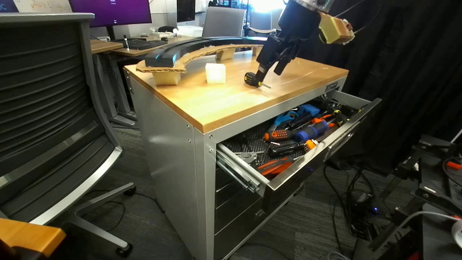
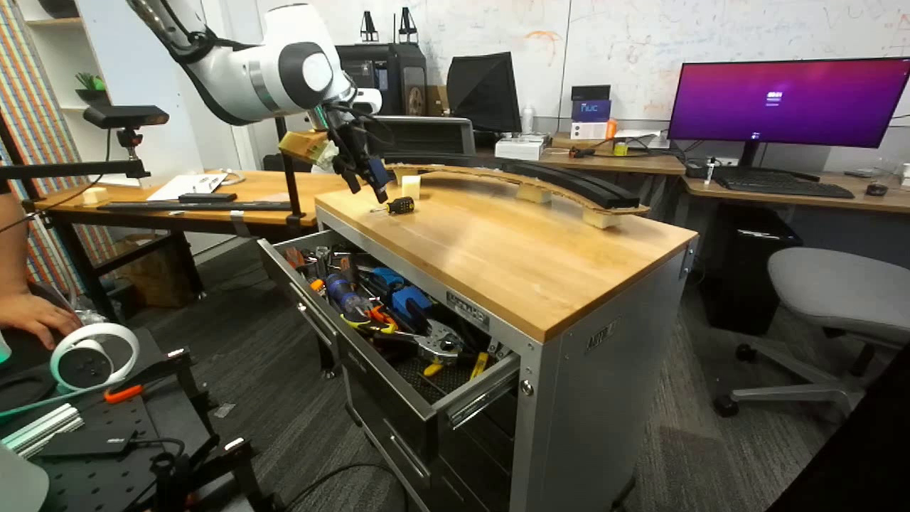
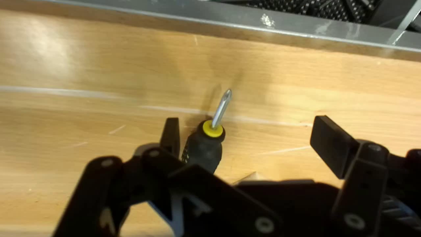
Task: Put the screwdriver in the open drawer and then close the drawer
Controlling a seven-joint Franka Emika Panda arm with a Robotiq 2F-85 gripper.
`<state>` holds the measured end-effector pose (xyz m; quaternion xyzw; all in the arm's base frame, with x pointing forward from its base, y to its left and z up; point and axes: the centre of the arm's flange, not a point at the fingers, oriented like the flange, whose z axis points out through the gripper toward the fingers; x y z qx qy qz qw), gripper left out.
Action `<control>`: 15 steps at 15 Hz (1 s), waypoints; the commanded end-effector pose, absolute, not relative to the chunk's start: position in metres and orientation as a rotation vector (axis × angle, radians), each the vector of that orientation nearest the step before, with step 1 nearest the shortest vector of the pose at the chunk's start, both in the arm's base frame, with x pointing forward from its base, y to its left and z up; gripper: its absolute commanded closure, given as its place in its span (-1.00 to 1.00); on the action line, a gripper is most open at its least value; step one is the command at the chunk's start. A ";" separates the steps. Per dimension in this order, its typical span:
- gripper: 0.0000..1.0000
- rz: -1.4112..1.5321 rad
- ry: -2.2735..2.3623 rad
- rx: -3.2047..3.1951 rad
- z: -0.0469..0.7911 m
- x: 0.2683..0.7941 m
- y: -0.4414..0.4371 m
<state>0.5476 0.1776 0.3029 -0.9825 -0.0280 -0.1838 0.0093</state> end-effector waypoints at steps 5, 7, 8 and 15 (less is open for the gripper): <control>-0.36 -0.892 0.020 -3.080 0.272 0.592 0.186; -0.02 -0.924 0.037 -3.097 0.272 0.596 0.183; 0.17 -0.920 0.039 -3.099 0.272 0.596 0.181; 0.73 -0.575 -0.178 -3.122 0.275 0.580 0.168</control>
